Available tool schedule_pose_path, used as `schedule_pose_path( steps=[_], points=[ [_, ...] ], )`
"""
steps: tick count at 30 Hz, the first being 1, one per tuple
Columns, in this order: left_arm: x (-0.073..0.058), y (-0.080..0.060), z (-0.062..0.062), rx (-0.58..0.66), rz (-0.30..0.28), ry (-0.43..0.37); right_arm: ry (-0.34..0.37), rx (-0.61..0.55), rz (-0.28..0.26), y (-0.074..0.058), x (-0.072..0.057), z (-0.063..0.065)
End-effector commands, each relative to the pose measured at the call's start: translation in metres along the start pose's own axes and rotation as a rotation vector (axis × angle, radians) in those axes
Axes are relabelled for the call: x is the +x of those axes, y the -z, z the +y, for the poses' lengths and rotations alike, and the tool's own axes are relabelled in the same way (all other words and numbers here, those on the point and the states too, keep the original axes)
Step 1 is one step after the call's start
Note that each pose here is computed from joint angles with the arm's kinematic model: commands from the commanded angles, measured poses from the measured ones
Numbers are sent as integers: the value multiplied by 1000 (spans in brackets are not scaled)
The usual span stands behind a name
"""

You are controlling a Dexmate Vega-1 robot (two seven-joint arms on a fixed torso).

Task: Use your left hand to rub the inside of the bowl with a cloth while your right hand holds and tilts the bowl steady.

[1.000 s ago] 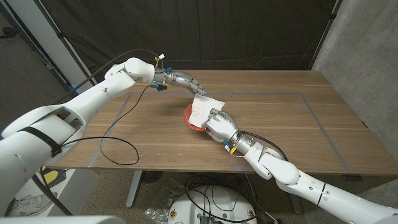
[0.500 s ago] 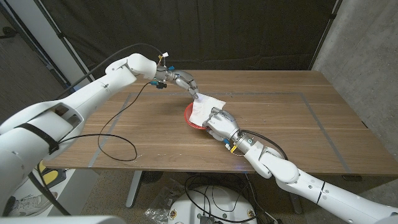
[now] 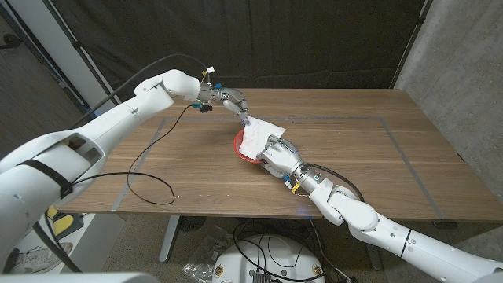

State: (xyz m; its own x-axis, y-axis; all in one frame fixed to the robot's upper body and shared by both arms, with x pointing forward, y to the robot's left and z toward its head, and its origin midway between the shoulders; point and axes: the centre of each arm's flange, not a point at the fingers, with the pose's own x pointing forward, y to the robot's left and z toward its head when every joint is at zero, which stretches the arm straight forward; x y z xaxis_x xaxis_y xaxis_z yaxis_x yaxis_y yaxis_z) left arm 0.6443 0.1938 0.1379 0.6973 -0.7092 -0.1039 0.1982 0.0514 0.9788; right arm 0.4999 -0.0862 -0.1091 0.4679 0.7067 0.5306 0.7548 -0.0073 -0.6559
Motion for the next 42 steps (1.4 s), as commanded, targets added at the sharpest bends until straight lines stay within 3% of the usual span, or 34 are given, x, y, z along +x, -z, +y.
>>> schedule_pose_path(
  steps=[1,14,25,28,36,42],
  points=[
    [-9,3,0,-21,-7,-166,-9,17,8,0,-1,3],
    [-21,5,0,-56,-25,-326,-10,27,16,2,0,3],
    [-23,9,2,-95,-29,-372,-8,35,15,6,3,4],
    [-22,12,1,-122,-42,-352,-8,37,14,7,3,5],
    [-9,11,2,-138,-63,-184,-6,46,18,10,4,7],
    [-2,10,3,-101,-56,-101,-7,47,21,13,5,8]
  ],
)
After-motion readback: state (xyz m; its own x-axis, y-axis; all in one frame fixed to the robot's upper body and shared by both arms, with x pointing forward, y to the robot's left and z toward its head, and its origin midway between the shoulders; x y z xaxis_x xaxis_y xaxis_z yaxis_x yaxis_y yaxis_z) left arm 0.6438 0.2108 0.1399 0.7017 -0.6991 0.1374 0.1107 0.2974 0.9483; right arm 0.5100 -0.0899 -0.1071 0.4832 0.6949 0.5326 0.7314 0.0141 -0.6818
